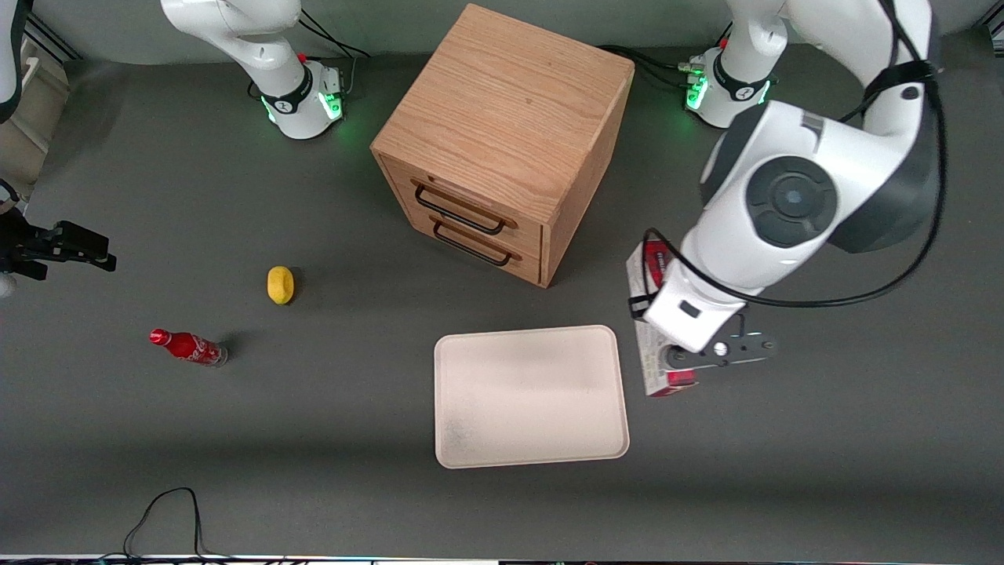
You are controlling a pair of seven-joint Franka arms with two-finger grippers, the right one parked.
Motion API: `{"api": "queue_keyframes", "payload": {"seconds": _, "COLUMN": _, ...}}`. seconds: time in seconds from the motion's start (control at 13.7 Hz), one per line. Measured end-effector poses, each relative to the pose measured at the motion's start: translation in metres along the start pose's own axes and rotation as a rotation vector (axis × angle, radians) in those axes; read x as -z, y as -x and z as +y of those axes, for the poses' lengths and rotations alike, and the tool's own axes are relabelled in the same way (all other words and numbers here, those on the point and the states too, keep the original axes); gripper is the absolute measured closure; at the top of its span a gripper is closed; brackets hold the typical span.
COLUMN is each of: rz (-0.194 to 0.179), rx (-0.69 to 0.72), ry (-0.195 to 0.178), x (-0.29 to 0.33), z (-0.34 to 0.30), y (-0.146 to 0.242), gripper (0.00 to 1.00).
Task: Place red cookie box on tray
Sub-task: 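Carry the held cookie box with the left gripper over the white tray, then lower the cookie box onto the tray's rim area with the left gripper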
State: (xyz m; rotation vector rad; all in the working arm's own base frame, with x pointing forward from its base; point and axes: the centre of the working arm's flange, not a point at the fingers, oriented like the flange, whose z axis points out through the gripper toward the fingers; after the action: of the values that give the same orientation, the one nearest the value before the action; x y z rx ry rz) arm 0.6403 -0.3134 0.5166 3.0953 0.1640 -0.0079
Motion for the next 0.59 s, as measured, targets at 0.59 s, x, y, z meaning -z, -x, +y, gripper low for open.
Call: {"api": "queue_keyframes", "payload": {"seconds": 0.59, "rz": 0.015, "rx": -0.033, "ry": -0.026, "x": -0.11, "z": 0.031, "y": -0.021, "gripper": 0.97}}
